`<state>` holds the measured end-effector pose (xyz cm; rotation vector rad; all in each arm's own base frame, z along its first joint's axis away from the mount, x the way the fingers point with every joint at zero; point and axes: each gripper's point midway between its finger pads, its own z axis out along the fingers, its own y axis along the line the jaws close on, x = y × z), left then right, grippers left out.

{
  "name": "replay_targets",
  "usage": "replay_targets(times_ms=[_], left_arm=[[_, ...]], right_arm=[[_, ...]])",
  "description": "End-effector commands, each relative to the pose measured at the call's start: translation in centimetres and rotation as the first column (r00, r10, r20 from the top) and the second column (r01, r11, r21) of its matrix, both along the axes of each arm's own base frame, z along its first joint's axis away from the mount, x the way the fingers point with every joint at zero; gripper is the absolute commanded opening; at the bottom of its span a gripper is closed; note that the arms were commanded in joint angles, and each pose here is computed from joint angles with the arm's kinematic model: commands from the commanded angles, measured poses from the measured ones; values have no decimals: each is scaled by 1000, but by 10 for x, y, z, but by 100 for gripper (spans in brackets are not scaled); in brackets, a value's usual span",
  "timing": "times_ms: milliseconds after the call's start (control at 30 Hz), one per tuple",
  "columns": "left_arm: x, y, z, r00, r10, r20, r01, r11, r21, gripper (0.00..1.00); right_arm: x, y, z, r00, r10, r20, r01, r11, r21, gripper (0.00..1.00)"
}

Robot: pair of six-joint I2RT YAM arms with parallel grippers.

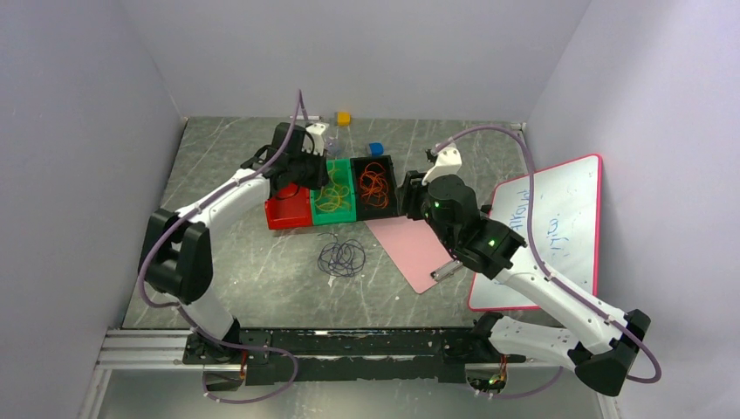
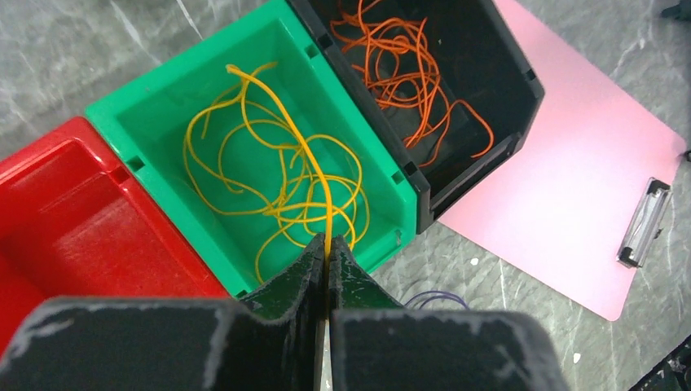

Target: Untangle the cables

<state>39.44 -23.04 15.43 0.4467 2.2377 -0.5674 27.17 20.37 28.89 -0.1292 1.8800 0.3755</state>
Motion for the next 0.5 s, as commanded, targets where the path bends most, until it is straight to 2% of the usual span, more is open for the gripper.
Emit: replay_targets(times_ms=[0, 267, 467], left_arm=[[4, -8, -7, 999, -12, -49, 11, 1000, -24, 7], [15, -13, -31, 994, 4, -107, -5, 1000, -3, 7], [31, -18, -35, 995, 7, -95, -6, 1000, 7, 7]], right_arm=[[0, 2, -4, 1000, -5, -3, 5, 1000, 17, 49], [-1, 4, -6, 1000, 1, -8, 0, 1000, 26, 49], [-1, 5, -7, 1000, 6, -14, -6, 1000, 26, 49]])
